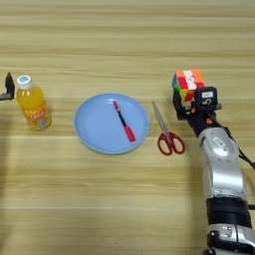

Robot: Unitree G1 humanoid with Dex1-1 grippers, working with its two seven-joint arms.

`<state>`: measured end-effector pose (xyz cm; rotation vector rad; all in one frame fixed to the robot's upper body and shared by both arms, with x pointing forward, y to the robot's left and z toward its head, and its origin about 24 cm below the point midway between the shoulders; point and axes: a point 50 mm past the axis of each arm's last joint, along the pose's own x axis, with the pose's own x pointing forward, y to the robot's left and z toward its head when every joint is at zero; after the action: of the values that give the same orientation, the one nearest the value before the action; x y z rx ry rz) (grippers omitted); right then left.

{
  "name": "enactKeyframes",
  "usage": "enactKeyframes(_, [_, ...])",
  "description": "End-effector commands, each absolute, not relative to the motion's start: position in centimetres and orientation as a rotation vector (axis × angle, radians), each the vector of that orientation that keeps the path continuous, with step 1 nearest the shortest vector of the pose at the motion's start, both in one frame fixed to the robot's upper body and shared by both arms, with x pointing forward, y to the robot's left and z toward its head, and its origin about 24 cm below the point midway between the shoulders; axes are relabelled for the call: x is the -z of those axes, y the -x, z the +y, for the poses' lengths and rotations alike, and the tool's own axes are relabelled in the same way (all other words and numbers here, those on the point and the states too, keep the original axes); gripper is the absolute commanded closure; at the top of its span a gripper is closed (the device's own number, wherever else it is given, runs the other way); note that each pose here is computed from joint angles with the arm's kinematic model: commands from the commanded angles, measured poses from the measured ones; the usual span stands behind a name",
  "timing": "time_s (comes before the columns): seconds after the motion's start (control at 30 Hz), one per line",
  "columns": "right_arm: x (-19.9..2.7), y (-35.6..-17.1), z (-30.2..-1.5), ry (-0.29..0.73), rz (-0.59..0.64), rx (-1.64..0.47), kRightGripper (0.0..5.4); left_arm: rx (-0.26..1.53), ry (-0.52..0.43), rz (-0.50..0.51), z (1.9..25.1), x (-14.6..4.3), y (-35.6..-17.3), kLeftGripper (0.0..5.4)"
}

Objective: Move the objects on the table

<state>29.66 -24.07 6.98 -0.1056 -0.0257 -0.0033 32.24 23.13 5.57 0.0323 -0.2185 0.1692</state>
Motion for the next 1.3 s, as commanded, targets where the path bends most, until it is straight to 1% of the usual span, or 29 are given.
enactKeyframes(0.03, [-6.2,-30.1,-25.5,0.116,0.034,0.078,2.06,-0.172,-0.037,-0.210,23.0,-5.5,-32.3,0.00])
enactKeyframes(0.23, [-4.3,-30.2,-25.3,0.102,0.110,0.065,2.06,-0.173,-0.036,-0.211,23.0,-5.6,-32.2,0.00])
enactKeyframes(0.43, [-3.6,-30.3,-24.7,0.107,0.134,0.038,2.06,-0.174,-0.036,-0.212,22.9,-5.6,-32.2,0.00])
enactKeyframes(0.47, [-3.6,-30.3,-24.7,0.118,0.136,0.035,1.70,-0.173,-0.036,-0.212,22.9,-5.6,-32.2,0.00])
enactKeyframes(0.5, [-3.5,-30.3,-24.7,0.115,0.134,0.038,1.67,-0.173,-0.036,-0.212,22.9,-5.6,-32.2,0.00])
enactKeyframes(0.57, [-4.0,-30.4,-24.6,0.111,0.101,0.031,1.35,-0.174,-0.036,-0.212,22.9,-5.6,-32.2,0.00])
enactKeyframes(0.6, [-4.3,-30.4,-24.5,0.109,0.072,0.030,1.30,-0.174,-0.036,-0.213,22.9,-5.6,-32.2,0.00])
enactKeyframes(0.73, [-6.2,-30.4,-24.0,0.123,-0.056,0.018,0.78,-0.175,-0.036,-0.213,22.8,-5.6,-32.2,0.00])
enactKeyframes(0.83, [-7.4,-30.2,-23.1,0.155,-0.135,-0.025,0.46,-0.174,-0.037,-0.213,22.8,-5.6,-32.1,0.00])
enactKeyframes(0.93, [-8.3,-30.0,-21.8,0.177,-0.181,-0.072,0.04,-0.173,-0.044,-0.210,22.8,-5.6,-32.1,0.00])
enactKeyframes(1.2, [-8.8,-29.6,-17.8,0.189,-0.185,-0.247,0.04,-0.171,-0.073,-0.180,22.8,-5.3,-32.2,0.00])
enactKeyframes(1.3, [-8.7,-29.4,-16.6,0.185,-0.159,-0.309,0.04,-0.174,-0.085,-0.168,22.8,-5.2,-32.2,0.00])
